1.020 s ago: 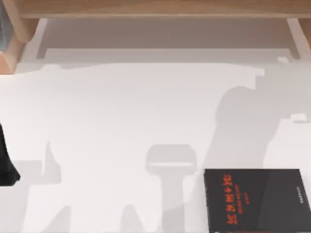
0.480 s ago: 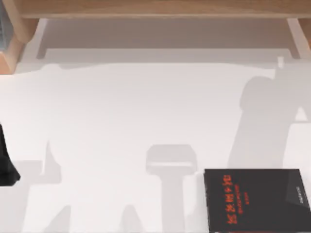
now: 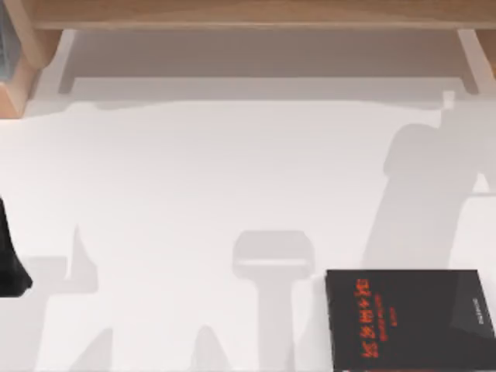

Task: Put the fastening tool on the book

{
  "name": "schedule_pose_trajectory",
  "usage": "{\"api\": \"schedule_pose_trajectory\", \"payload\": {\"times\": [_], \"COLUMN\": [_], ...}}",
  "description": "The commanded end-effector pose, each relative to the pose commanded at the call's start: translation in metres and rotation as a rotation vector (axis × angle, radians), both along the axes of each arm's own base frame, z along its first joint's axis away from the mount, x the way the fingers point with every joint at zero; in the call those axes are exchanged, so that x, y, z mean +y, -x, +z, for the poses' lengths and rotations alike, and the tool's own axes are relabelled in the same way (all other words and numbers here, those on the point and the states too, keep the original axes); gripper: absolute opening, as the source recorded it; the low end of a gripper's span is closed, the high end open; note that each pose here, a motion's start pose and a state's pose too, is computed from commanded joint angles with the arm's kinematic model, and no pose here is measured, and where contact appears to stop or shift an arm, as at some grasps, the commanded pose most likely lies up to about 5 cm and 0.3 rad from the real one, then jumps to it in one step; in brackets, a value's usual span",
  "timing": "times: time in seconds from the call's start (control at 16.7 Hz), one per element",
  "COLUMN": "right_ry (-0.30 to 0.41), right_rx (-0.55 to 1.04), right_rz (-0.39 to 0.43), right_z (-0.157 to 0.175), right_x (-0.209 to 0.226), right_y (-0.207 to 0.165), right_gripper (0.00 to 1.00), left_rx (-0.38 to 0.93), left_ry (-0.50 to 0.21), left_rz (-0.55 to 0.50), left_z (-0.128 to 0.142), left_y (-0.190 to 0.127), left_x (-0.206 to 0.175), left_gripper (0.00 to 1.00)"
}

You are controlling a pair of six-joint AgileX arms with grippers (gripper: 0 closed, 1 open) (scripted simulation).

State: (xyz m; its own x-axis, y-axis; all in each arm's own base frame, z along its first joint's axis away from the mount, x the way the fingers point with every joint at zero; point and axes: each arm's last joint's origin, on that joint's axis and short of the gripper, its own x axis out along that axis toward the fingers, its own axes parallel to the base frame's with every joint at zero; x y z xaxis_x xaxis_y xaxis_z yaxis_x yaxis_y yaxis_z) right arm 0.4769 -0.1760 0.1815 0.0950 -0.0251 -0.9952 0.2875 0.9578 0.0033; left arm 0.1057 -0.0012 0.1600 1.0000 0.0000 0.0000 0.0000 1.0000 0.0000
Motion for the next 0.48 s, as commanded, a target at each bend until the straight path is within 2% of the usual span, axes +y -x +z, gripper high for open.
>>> {"api": "schedule_pose_trajectory", "payload": {"times": [0.48], "right_ry": [0.002], "right_rx": [0.003], "right_rz": [-0.004], "right_z": [-0.033], "right_x": [-0.002], "right_y": [-0.004], "right_gripper": [1.00], "left_rx": [0.000], "left_ry": [0.000], "left_rz": [0.000], "left_z": [0.000], "left_y": [0.000], "left_x": [0.000], "left_gripper": [1.00]}}
